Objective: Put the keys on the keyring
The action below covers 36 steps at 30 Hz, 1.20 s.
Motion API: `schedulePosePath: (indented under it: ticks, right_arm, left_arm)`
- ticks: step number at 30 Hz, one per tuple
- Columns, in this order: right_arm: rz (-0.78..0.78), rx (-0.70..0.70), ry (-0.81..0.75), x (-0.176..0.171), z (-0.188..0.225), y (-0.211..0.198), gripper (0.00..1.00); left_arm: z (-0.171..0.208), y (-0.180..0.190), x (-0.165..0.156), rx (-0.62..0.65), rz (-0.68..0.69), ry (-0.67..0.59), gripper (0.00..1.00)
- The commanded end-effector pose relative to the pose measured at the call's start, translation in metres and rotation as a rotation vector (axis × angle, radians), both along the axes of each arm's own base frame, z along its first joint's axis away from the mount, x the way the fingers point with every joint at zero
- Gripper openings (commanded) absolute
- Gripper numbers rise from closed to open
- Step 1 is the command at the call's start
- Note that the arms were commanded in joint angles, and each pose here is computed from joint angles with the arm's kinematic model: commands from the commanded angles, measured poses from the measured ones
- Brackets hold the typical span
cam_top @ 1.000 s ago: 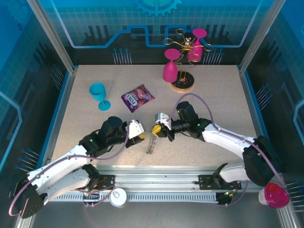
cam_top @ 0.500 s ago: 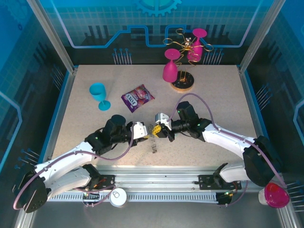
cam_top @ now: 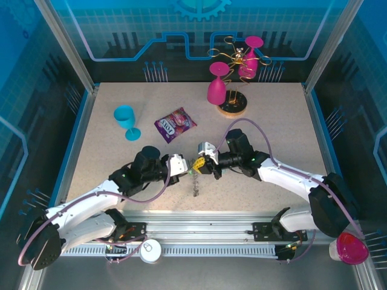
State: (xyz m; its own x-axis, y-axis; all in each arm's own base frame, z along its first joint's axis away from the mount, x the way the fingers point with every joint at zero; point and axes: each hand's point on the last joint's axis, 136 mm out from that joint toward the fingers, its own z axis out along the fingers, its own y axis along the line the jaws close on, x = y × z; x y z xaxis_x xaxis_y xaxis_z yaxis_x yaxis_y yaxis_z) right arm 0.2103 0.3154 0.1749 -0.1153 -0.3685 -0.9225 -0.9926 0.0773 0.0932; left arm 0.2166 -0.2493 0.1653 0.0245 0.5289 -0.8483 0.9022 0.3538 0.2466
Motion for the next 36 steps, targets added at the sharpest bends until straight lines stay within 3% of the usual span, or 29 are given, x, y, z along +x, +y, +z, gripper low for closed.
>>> schedulePosePath:
  ticks: [1, 4, 8, 12, 20, 31, 36]
  right_arm:
    - [-0.048, 0.099, -0.011, 0.009, 0.021, 0.002, 0.00]
    - [-0.056, 0.120, 0.006, 0.009, 0.021, 0.005, 0.00]
    - [-0.053, 0.129, 0.017, 0.009, 0.019, 0.008, 0.00]
    - [-0.049, 0.124, 0.019, 0.007, 0.016, 0.006, 0.00]
    - [-0.012, 0.052, -0.004, -0.001, 0.005, -0.001, 0.00]
    - [0.072, 0.044, -0.018, -0.014, 0.009, 0.001, 0.00]
    - [0.077, 0.049, -0.029, -0.012, 0.011, 0.002, 0.00]
  left_arm:
    - [-0.006, 0.004, -0.001, -0.022, 0.035, 0.028, 0.00]
    - [-0.012, 0.003, -0.004, -0.028, 0.034, 0.057, 0.00]
    - [-0.013, 0.001, -0.009, -0.045, 0.016, 0.091, 0.33]
    - [-0.009, 0.002, -0.014, -0.066, 0.007, 0.100, 0.43]
    - [0.031, 0.032, -0.013, -0.124, 0.064, 0.071, 0.41]
    - [0.035, 0.001, -0.008, -0.135, -0.077, 0.214, 0.44]
    - [0.029, -0.004, -0.012, -0.118, -0.138, 0.277, 0.39]
